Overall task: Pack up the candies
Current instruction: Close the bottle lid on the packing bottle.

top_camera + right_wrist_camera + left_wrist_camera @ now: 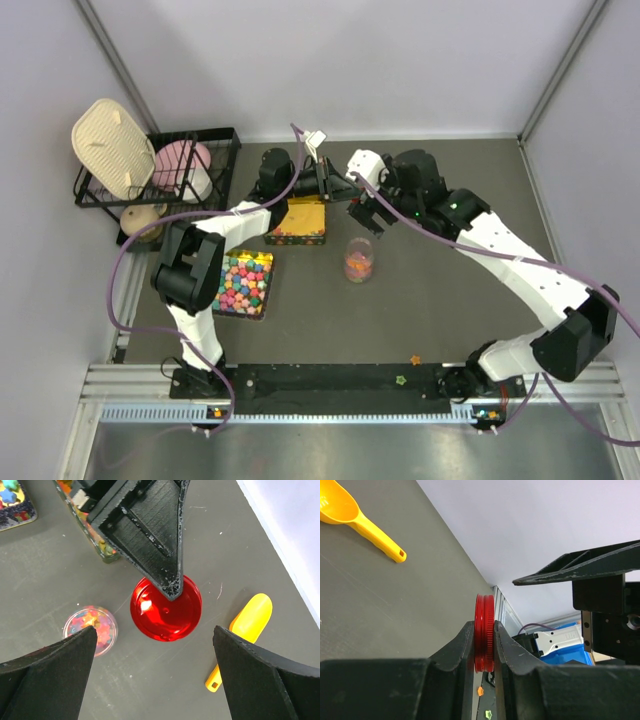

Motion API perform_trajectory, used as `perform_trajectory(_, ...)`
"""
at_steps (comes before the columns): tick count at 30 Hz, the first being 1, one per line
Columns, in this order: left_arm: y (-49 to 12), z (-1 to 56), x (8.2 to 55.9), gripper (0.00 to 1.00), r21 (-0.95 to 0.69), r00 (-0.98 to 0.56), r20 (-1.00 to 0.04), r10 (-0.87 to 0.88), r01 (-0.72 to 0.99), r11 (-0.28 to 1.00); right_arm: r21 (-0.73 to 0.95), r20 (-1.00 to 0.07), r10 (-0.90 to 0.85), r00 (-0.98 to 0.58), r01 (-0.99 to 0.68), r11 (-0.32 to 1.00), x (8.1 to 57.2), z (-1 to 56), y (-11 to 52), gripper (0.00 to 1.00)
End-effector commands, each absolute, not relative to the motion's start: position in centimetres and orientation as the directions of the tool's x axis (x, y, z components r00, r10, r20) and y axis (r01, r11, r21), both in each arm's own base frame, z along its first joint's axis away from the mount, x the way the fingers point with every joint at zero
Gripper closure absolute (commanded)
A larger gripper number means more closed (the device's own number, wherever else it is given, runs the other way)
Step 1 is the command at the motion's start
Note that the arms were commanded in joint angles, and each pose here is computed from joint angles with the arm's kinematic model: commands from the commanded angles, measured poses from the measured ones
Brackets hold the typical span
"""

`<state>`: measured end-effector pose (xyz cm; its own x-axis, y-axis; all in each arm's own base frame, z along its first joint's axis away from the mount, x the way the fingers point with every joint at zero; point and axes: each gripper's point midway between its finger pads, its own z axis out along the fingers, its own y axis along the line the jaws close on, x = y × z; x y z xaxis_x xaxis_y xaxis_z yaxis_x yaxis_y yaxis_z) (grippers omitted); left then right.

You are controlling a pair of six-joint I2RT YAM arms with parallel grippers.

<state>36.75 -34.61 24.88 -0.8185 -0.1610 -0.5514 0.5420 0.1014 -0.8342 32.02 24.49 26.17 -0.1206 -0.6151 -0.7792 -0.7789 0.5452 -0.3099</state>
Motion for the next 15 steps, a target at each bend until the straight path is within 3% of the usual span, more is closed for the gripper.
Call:
perform_trajectory(1,-34.3,27.6,36.1,0.99,-0.785,-0.767,-0.616,-0.180,0.618,0.054,-0.336,-0.795,-0.598,-0.100,-0.749,0.572,33.2,26.8,25.0,0.04)
perform_trajectory(15,-34.4,27.8,36.0,0.99,-0.796,-0.781,-0.599,-0.178,0.604,0.028,-0.356,-0.784,-0.613,-0.100,-0.736,0.576,34.4,25.8,25.4,0.16)
